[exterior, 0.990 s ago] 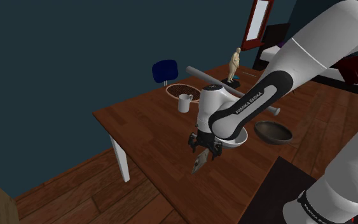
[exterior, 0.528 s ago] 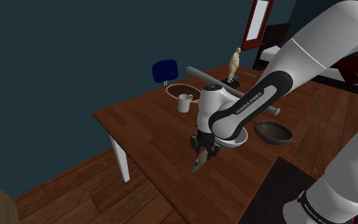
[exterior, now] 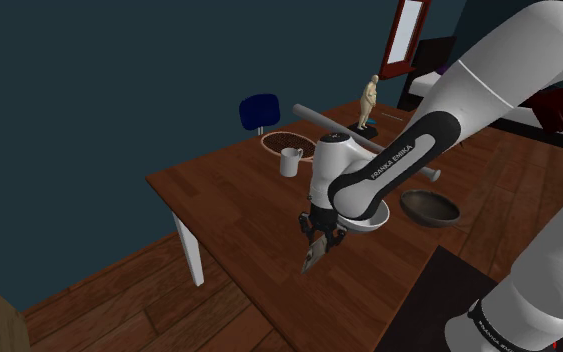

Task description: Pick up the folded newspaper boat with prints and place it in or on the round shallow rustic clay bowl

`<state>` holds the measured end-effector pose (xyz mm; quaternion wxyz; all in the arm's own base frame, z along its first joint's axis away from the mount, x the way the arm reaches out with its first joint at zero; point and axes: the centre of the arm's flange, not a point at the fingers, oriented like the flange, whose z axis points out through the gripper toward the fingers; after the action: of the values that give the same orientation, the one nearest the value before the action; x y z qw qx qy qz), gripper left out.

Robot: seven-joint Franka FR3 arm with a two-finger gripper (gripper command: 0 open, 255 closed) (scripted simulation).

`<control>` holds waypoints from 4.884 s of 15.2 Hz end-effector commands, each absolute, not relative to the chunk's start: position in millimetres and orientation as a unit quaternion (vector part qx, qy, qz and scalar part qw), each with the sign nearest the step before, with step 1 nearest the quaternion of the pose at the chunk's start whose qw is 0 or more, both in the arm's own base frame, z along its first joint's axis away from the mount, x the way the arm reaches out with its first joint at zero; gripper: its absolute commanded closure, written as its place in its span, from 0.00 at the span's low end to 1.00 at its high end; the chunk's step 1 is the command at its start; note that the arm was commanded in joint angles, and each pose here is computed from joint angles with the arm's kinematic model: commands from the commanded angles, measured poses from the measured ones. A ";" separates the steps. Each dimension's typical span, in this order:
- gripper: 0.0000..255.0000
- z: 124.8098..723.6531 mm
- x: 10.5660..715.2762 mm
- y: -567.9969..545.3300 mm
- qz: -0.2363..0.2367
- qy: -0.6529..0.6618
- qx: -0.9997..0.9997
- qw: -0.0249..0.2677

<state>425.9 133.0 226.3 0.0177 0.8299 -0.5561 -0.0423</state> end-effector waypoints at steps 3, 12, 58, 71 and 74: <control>1.00 241.9 425.6 133.3 -0.043 -0.556 0.830 0.018; 1.00 289.4 425.6 133.3 -0.043 -0.556 0.830 0.018; 1.00 398.4 329.7 -182.5 -0.043 -0.556 0.830 0.018; 1.00 372.2 298.8 -284.1 -0.043 -0.556 0.830 0.018; 1.00 356.4 298.8 -284.1 -0.043 -0.556 0.830 0.018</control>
<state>297.6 -283.9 362.8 0.0178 0.8301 -0.5557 -0.0429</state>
